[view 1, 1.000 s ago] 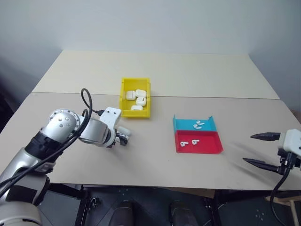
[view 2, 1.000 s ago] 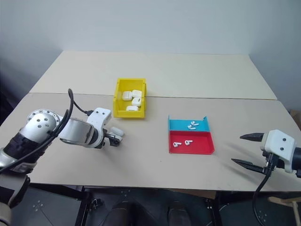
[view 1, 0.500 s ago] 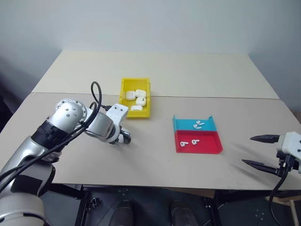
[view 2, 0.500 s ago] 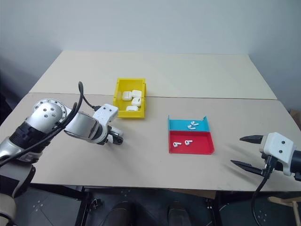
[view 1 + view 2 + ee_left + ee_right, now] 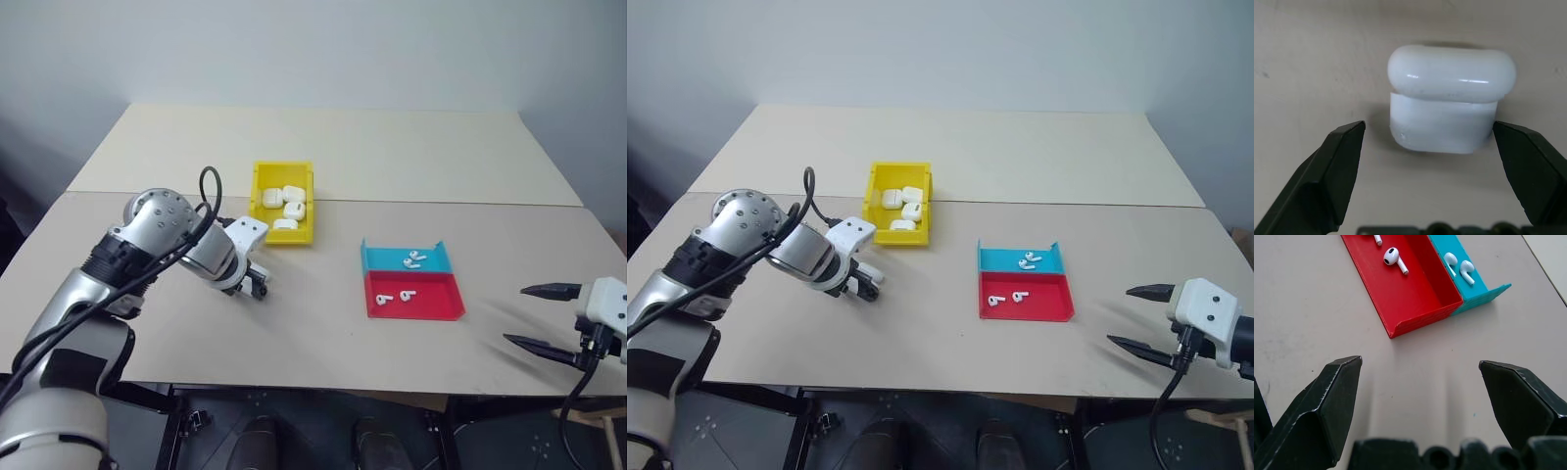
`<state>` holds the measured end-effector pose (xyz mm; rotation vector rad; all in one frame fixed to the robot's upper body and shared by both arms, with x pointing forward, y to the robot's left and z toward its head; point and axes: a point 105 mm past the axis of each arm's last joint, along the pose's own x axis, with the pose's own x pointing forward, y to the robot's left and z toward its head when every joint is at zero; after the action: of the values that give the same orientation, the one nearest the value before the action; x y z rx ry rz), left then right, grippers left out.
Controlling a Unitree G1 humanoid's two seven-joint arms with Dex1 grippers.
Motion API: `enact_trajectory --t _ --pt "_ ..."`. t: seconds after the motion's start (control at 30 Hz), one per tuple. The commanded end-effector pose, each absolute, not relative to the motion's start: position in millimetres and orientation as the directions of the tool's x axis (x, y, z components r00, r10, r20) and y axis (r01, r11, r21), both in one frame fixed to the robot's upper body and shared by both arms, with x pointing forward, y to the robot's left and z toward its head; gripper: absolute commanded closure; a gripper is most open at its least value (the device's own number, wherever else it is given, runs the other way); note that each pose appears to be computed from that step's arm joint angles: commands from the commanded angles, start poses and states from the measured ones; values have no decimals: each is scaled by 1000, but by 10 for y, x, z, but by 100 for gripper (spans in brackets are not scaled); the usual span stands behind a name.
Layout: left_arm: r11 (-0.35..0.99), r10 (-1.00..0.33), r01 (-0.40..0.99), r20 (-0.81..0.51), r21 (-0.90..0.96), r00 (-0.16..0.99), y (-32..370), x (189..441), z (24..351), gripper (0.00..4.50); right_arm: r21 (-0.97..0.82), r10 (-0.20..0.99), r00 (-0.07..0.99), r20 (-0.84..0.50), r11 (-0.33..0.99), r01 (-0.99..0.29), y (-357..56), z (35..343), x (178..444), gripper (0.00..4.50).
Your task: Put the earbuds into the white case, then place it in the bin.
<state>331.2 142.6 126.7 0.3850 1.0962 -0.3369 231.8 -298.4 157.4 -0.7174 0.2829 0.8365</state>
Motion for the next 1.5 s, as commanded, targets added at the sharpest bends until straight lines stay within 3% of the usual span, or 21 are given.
enact_trajectory --t 0.03,0.7,0.8,0.93,1.1,1.23,1.33,1.4,1.47,1.5 --pt "885 -98 449 -894 123 436 1404 3389 1377 0 -512 563 683 -466 458 -727 -2997 1685 2316 5" --pt "835 -146 543 -918 85 368 1361 3238 1238 0 -509 562 680 -471 456 -730 -2961 1651 2343 5" --pt "840 -139 536 -921 85 364 1380 3229 1205 53 -509 563 679 -471 456 -730 -2957 1649 2356 0" --pt "848 -133 523 -920 87 370 1404 3242 1214 172 -512 564 680 -469 454 -729 -2956 1663 2367 0" --pt "854 -127 511 -911 101 393 1405 3280 1241 172 -517 558 685 -469 455 -725 -2972 1670 2373 0" --pt "857 -130 480 -822 188 555 1386 3404 1530 172 -533 550 695 -464 453 -715 -2994 1733 2386 0" --pt "851 -244 502 -733 152 635 1330 3378 1840 172 -555 550 698 -458 436 -708 -2987 1839 2402 0" --pt "843 -312 505 -597 185 739 1317 3305 2080 172 -573 556 697 -453 417 -706 -2965 1949 2418 0" --pt "834 -369 523 -525 177 767 1320 3198 2172 172 -584 552 695 -460 401 -706 -2963 2012 2436 0" --pt "843 -421 515 -404 156 812 1290 3148 2230 172 -592 549 696 -462 394 -703 -2953 2056 2466 0"
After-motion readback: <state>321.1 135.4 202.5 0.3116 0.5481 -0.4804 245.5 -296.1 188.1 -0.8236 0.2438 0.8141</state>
